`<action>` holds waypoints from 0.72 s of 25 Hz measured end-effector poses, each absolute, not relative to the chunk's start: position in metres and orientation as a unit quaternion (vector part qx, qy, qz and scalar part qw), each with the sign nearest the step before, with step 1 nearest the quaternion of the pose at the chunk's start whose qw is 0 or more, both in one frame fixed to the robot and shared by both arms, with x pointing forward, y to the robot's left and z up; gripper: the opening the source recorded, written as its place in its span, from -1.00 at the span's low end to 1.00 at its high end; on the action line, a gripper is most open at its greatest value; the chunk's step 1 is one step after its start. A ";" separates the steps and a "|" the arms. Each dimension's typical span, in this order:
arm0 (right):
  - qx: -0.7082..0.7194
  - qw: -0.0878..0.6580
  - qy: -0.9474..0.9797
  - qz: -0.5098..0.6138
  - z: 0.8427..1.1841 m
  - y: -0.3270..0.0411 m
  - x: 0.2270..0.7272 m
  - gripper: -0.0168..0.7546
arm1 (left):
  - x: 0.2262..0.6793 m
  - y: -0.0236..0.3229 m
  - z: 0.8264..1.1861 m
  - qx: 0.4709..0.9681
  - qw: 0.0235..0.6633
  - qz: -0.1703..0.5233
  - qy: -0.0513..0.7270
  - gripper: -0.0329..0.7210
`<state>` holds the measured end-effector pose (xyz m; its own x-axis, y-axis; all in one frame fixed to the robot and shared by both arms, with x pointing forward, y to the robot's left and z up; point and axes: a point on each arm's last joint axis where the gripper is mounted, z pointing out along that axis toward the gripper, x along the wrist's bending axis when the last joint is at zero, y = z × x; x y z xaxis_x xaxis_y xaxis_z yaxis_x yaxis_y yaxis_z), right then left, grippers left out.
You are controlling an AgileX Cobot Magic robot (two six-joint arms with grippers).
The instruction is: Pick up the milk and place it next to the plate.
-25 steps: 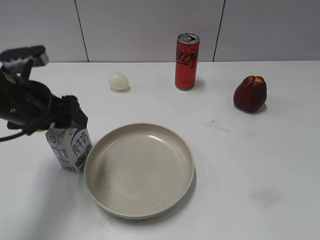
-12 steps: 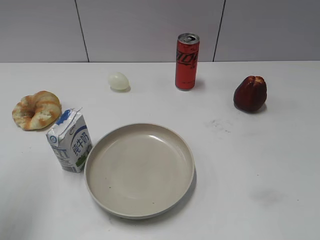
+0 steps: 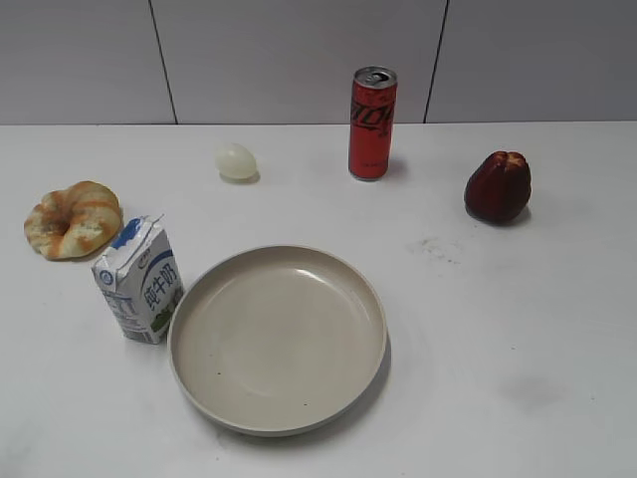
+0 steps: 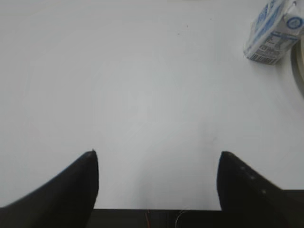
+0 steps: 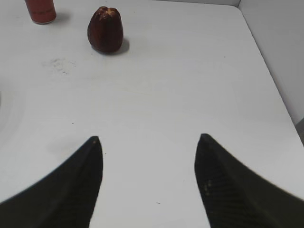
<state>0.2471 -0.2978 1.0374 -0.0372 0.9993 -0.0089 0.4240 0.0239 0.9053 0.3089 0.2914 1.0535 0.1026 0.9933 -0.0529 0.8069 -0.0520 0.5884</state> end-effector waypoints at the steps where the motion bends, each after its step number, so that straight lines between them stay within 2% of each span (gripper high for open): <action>1: 0.584 0.375 0.609 0.384 1.037 -0.298 0.247 0.25 | 0.300 0.292 1.051 0.697 0.258 0.200 0.639 0.63; 8: 0.584 0.375 0.609 0.384 1.037 -0.298 0.247 0.25 | 0.267 0.294 1.047 0.684 0.310 0.269 0.603 0.62; 18: 0.584 0.375 0.609 0.384 1.037 -0.298 0.247 0.25 | 0.265 0.290 1.047 0.699 0.323 0.267 0.580 0.62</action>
<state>0.2471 -0.2978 1.0374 -0.0372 0.9993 -0.0089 0.4240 0.0239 0.9053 0.2647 0.2899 1.0473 0.1859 0.9826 -0.0010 0.6380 -0.1199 0.7606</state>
